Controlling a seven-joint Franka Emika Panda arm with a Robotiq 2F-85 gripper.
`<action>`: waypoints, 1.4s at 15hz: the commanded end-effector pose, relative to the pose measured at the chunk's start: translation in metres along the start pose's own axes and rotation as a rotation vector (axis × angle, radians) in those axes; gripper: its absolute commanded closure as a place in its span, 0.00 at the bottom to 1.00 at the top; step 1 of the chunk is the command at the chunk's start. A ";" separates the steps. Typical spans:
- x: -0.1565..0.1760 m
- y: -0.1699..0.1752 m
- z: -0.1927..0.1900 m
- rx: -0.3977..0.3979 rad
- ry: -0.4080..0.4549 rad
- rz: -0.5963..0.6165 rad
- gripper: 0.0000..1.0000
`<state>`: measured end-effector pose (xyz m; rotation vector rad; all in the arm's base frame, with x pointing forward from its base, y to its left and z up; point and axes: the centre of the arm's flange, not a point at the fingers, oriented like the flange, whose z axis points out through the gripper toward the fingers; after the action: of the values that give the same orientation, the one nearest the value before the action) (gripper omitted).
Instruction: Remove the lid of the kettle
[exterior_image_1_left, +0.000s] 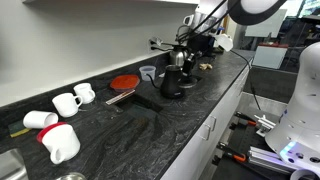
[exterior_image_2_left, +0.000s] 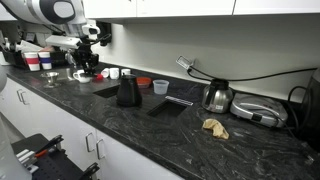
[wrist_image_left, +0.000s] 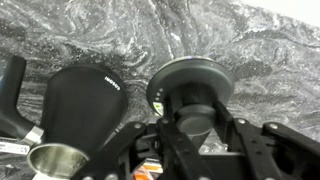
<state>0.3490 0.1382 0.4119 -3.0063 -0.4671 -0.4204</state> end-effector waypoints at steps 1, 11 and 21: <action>-0.013 -0.009 0.016 0.085 -0.030 -0.022 0.83; -0.016 -0.023 0.097 0.129 -0.146 -0.124 0.83; -0.014 -0.030 0.131 0.108 -0.133 -0.155 0.83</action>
<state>0.3508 0.1737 0.2904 -2.9307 -0.6995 -0.1649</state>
